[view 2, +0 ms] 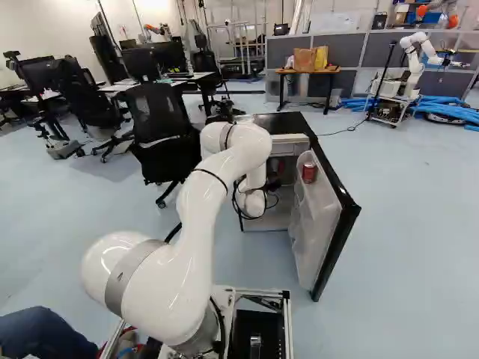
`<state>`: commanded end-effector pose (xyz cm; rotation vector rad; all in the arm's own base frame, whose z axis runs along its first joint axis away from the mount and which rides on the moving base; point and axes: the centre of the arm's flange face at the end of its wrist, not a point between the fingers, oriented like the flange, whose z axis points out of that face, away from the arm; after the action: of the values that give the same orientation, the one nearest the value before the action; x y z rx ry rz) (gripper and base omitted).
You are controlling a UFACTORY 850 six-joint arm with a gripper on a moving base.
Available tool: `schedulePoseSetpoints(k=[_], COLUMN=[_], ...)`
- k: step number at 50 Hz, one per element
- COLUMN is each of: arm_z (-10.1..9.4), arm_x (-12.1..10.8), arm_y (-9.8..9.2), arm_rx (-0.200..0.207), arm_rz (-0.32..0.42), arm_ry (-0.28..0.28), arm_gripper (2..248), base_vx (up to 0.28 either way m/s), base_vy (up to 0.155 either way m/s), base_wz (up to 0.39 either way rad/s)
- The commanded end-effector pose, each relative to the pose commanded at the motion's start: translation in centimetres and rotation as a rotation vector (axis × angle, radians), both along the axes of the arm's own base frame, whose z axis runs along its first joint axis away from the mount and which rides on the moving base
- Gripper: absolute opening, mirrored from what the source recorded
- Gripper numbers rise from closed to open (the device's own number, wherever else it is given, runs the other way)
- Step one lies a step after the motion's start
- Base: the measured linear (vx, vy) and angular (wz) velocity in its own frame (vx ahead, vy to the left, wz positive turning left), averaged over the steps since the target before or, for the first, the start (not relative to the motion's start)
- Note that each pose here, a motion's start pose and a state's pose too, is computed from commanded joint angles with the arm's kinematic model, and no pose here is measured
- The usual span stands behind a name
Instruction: Grab a drink from the fridge
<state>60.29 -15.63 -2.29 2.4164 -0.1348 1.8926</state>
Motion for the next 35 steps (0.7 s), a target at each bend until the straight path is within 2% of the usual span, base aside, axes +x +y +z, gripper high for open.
schedulePoseSetpoints(k=[20,21,25,26,31,32,35], arm_z=[-0.16,-0.16,-0.16,-0.16,-0.16,-0.16,-0.16], arm_x=[0.09,0.09,0.09,0.09,0.09,0.09,0.09], arm_y=[-0.15,-0.15,-0.15,-0.15,-0.15,-0.15,-0.15], arm_rx=[-0.001,-0.001,-0.001,-0.001,-0.001,-0.001,-0.001], arm_rz=[-0.002,-0.002,-0.002,-0.002,-0.002,-0.002,-0.002], arm_ry=[-0.005,-0.005,-0.005,-0.005,-0.005,-0.005,-0.005], arm_gripper=[247,233,233,220,220,208,208], base_vx=[0.0,0.0,0.0,0.0,0.0,0.0,0.0], base_vy=[0.0,0.0,0.0,0.0,0.0,0.0,0.0], base_wz=[0.0,0.0,0.0,0.0,0.0,0.0,0.0])
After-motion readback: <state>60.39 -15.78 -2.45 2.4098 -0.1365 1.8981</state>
